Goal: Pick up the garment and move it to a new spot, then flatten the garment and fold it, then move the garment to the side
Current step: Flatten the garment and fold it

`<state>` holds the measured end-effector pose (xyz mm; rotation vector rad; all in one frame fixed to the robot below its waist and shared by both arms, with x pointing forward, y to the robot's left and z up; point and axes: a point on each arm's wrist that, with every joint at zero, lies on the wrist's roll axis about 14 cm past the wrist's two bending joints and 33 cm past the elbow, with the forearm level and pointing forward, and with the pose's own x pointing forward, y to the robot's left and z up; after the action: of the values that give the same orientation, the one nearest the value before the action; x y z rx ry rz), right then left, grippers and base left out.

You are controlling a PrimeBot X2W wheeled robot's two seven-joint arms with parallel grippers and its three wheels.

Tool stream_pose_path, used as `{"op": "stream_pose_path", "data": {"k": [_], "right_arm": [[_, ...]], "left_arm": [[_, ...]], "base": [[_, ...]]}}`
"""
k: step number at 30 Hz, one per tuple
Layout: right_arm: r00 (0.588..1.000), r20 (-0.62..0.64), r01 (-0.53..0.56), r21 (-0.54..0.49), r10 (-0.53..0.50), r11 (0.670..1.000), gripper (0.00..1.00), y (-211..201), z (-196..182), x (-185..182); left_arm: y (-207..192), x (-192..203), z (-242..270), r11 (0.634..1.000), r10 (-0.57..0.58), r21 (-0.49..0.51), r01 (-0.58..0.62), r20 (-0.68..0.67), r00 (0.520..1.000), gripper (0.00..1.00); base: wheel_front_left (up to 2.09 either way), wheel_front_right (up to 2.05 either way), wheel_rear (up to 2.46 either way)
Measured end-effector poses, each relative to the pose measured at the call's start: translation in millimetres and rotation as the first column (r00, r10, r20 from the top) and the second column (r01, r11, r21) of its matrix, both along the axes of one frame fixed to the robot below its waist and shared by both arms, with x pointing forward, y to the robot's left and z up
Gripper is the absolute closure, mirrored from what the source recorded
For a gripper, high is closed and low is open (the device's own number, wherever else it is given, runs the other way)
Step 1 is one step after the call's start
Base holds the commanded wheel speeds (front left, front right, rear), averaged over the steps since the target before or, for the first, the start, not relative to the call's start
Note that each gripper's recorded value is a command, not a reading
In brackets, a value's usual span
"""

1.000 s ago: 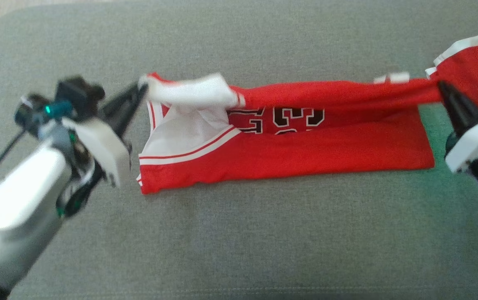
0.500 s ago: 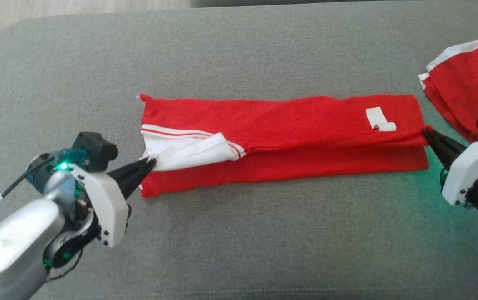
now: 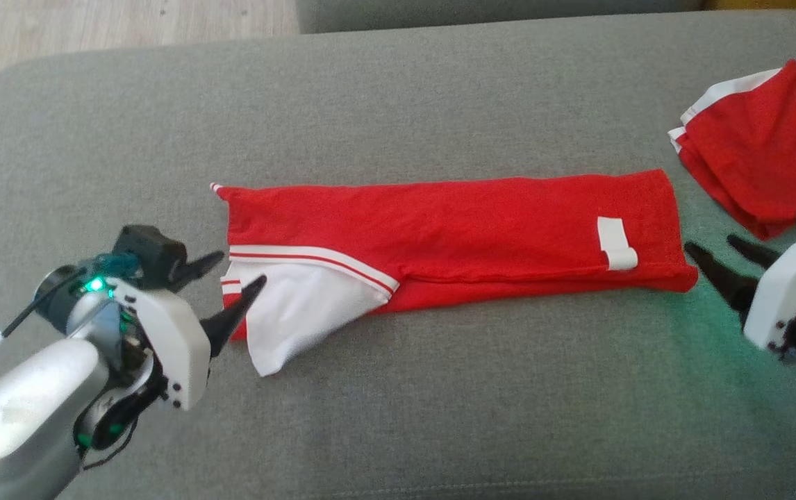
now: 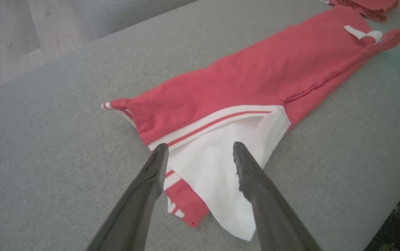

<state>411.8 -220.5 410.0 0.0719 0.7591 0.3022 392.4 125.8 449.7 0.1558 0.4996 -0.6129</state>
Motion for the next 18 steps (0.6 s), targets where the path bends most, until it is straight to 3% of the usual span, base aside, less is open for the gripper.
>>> {"op": "stream_pose_path", "data": {"k": [4, 8, 12, 18], "right_arm": [[0.995, 0.084, 0.041, 0.058, -0.046, 0.997, 0.00, -3.6, 28.5, 10.7], [0.965, 0.230, 0.088, 0.158, -0.123, 0.984, 0.00, -4.3, 68.0, 26.6], [0.912, 0.367, 0.100, 0.237, -0.185, 0.966, 0.00, 0.8, 99.1, 32.3], [0.803, 0.525, 0.118, 0.326, -0.283, 0.938, 0.00, 7.0, 127.3, 29.6]], "left_arm": [[2.9, 15.2, 21.2, 0.994, 0.093, -0.066, -0.086, 0.112, 0.989, 0.00], [9.3, 32.4, 52.1, 0.965, 0.228, -0.187, -0.187, 0.235, 0.945, 0.00], [14.8, 41.6, 82.7, 0.906, 0.366, -0.334, -0.259, 0.316, 0.875, 0.00], [27.2, 42.3, 109.4, 0.801, 0.538, -0.485, -0.350, 0.329, 0.776, 0.00]], "base": [[0.00, 0.00, 0.00], [0.00, 0.00, 0.00], [0.00, 0.00, 0.00], [0.00, 0.00, 0.00]]}}
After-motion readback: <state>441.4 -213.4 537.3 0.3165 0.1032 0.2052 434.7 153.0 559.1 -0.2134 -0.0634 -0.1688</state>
